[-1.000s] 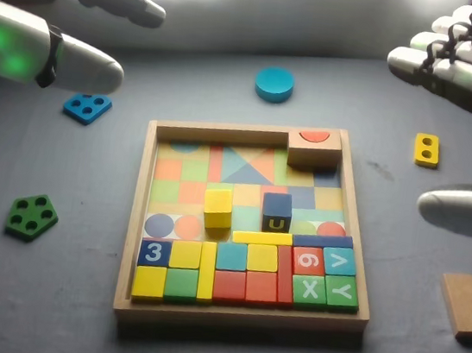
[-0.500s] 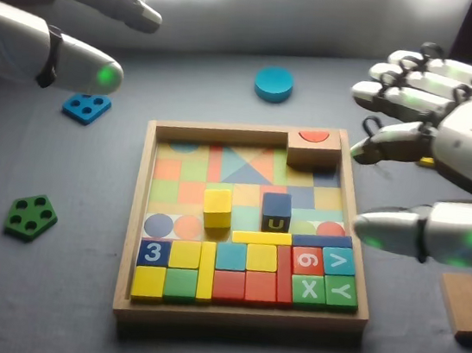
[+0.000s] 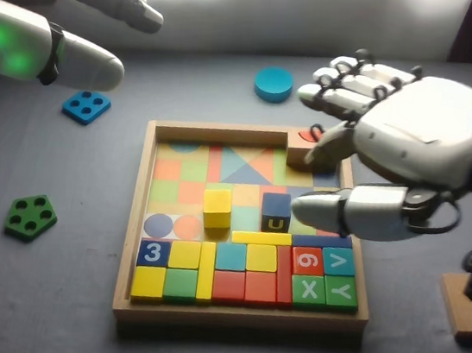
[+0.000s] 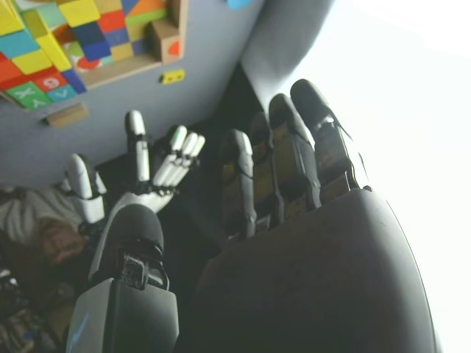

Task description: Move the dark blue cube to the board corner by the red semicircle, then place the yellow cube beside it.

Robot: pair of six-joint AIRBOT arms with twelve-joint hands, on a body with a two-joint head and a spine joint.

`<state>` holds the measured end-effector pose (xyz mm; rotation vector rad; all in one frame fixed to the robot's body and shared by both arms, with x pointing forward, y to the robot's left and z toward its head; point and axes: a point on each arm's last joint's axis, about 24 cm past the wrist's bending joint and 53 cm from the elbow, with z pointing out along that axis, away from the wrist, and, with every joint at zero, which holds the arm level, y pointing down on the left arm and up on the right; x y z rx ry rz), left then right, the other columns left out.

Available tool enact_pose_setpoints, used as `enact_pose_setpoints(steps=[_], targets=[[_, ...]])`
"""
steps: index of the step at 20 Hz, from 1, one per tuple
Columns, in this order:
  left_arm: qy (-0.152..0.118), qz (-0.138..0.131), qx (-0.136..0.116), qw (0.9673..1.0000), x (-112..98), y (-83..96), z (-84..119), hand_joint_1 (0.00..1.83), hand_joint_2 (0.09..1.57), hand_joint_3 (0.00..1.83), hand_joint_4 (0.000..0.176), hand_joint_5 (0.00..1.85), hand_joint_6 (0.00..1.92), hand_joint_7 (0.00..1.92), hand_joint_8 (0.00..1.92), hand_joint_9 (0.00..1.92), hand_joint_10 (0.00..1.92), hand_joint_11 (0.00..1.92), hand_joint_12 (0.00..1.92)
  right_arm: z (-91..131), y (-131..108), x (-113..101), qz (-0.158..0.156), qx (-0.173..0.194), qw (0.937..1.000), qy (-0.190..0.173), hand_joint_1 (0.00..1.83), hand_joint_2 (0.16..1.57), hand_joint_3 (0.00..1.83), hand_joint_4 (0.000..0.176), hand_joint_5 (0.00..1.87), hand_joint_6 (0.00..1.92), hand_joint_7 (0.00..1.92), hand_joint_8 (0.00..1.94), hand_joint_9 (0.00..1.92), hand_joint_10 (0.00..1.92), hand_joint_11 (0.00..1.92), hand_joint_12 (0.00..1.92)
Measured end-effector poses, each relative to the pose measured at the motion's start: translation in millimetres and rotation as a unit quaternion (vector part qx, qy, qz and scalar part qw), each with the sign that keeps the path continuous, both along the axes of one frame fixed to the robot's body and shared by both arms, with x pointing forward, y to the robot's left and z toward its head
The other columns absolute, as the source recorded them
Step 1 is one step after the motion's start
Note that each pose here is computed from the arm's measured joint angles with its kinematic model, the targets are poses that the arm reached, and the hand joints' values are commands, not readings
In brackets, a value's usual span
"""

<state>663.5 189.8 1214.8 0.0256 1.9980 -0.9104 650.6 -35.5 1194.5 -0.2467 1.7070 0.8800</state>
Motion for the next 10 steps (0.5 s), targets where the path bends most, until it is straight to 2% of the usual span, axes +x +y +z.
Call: enact_pose_setpoints(steps=[1,4,7,9,10], targets=[[0.000,0.000,0.000,1.0000,0,-0.1,0,0.19,1.28,0.00,0.029,0.33,0.01,0.26,0.00,0.28,0.00,0.00,0.91,-2,6,2,-0.001,0.007,1.0000,0.007,0.00,1.16,0.00,0.000,0.75,0.10,0.14,0.03,0.00,0.00,0.00,0.00],[0.000,0.000,0.000,1.0000,0,0.0,0,0.17,1.29,0.00,0.045,0.34,0.00,0.26,0.00,0.27,0.00,0.00,0.86,-8,19,1,0.005,0.009,0.9999,0.011,0.00,1.16,0.00,0.000,0.73,0.09,0.12,0.01,0.00,0.00,0.00,0.00],[0.000,0.000,0.000,1.0000,0,-0.1,0,0.15,1.29,0.00,0.043,0.35,0.00,0.27,0.00,0.29,0.01,0.00,0.90,-11,24,4,0.004,0.014,0.9997,0.019,0.00,1.16,0.00,0.000,0.73,0.08,0.11,0.01,0.00,0.00,0.00,0.00],[0.000,0.000,0.000,1.0000,0,0.0,0,0.15,1.29,0.00,0.054,0.34,0.00,0.27,0.00,0.28,0.00,0.00,0.87,-16,26,4,0.004,0.011,0.9998,0.019,0.00,1.16,0.00,0.000,0.72,0.08,0.11,0.00,0.00,0.00,0.00,0.00],[0.000,0.000,0.001,1.0000,0,0.1,0,0.15,1.29,0.00,0.053,0.34,0.00,0.26,0.00,0.26,0.00,0.00,0.84,-23,29,3,0.007,0.006,0.9997,0.023,0.00,1.16,0.00,0.000,0.72,0.07,0.09,0.00,0.00,0.00,0.00,0.00]])
